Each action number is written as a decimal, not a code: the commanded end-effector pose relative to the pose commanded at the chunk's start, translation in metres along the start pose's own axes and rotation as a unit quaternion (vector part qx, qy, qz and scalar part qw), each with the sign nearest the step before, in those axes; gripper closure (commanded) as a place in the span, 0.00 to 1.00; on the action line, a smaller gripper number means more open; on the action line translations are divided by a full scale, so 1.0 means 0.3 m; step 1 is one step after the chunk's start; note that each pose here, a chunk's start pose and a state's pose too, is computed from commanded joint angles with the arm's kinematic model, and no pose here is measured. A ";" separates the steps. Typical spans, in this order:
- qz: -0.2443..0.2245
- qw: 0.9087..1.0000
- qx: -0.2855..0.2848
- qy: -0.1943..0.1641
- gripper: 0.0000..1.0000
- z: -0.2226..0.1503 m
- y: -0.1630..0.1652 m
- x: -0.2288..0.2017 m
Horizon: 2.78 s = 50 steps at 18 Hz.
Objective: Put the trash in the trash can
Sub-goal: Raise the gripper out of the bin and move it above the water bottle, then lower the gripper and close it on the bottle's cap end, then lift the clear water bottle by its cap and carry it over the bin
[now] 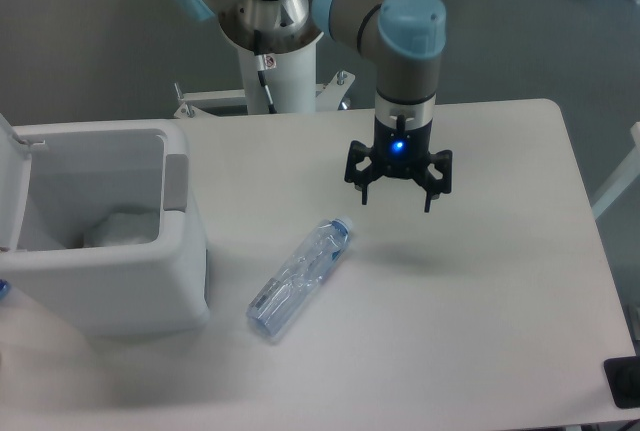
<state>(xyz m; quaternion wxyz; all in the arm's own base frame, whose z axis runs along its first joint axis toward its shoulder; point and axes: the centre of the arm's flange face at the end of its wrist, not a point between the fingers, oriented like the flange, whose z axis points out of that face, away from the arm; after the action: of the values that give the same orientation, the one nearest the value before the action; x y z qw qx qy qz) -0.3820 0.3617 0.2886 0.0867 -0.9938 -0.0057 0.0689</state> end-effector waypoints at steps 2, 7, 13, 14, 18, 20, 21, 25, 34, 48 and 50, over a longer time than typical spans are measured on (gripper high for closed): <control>0.035 0.999 -0.036 -0.002 0.00 0.041 0.010 0.046; 0.033 0.998 -0.043 0.012 0.00 0.092 0.006 0.086; 0.064 0.995 -0.055 0.047 0.00 0.226 -0.083 0.165; 0.067 0.995 -0.057 0.051 0.00 0.246 -0.093 0.169; 0.074 0.994 -0.059 0.059 0.00 0.266 -0.098 0.186; 0.078 0.993 -0.060 0.061 0.00 0.272 -0.096 0.191; 0.078 0.993 -0.062 0.063 0.00 0.278 -0.094 0.193; 0.084 0.992 -0.066 0.071 0.00 0.314 -0.109 0.209; 0.086 0.991 -0.070 0.073 0.23 0.330 -0.118 0.209; 0.087 0.992 -0.066 0.060 0.87 0.270 -0.123 0.201; 0.084 0.993 -0.061 0.052 0.87 0.241 -0.128 0.181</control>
<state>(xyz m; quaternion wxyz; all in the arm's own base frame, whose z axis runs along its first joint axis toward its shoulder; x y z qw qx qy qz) -0.3383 0.4131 0.2173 0.0200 -0.9965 0.0783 0.0237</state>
